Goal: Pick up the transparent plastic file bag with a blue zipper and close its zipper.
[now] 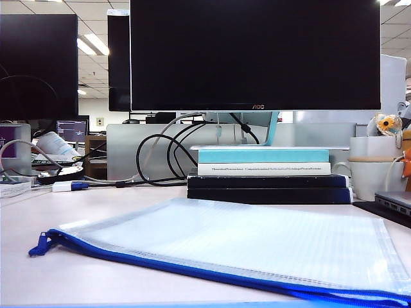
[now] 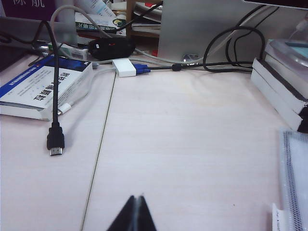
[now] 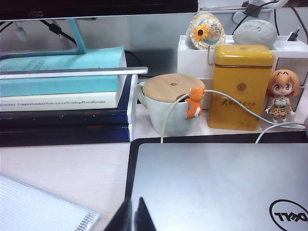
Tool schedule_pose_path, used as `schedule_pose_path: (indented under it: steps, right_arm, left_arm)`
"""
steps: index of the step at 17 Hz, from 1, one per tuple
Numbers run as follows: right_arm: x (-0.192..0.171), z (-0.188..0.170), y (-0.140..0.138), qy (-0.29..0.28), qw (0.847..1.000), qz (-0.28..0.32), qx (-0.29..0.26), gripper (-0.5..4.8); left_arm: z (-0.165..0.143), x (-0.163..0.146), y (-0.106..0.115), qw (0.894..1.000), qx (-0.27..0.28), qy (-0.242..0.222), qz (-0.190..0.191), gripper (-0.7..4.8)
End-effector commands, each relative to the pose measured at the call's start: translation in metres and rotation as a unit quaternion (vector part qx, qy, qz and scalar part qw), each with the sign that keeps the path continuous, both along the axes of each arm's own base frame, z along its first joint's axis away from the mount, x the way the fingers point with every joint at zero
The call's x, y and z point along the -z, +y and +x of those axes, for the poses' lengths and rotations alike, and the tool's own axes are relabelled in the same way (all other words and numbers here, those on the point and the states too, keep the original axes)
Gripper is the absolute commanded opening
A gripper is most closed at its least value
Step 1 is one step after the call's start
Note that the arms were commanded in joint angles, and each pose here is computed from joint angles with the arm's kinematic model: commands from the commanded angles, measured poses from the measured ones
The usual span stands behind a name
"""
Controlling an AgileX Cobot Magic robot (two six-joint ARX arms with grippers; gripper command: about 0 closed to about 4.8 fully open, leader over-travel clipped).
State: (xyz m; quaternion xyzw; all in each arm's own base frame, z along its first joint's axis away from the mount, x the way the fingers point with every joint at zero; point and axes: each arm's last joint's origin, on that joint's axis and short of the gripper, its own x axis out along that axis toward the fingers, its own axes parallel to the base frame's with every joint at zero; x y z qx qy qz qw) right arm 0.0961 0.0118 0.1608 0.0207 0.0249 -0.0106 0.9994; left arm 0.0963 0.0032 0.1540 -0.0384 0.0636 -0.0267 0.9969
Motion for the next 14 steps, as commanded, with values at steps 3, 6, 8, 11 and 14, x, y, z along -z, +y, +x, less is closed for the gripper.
schedule_pose_path:
  steps: [3, 6, 8, 11, 14]
  right_arm:
    - [-0.003, 0.0, 0.0, -0.017, 1.0, 0.004, 0.002, 0.21]
    - [-0.003, 0.0, 0.0, -0.018, 1.0, 0.023, 0.003, 0.21]
    - [-0.003, 0.0, 0.0, -0.019, 0.999, 0.046, 0.004, 0.21]
    - [-0.014, -0.002, 0.001, -0.033, 0.993, 0.115, -0.013, -0.08]
    - [-0.037, -0.007, 0.0, -0.06, 0.99, 0.128, -0.027, -0.08]
  left_arm:
    - [0.0, -0.002, 0.0, 1.0, -0.004, -0.009, -0.003, -0.06]
    - [0.0, -0.002, 0.0, 0.999, -0.003, -0.008, -0.035, -0.05]
    - [0.0, -0.004, 0.0, 0.999, 0.002, -0.011, -0.039, -0.06]
    - [-0.004, -0.023, -0.002, 0.997, 0.023, -0.038, -0.066, -0.06]
    - [-0.012, -0.052, -0.002, 0.996, 0.026, -0.076, -0.04, -0.06]
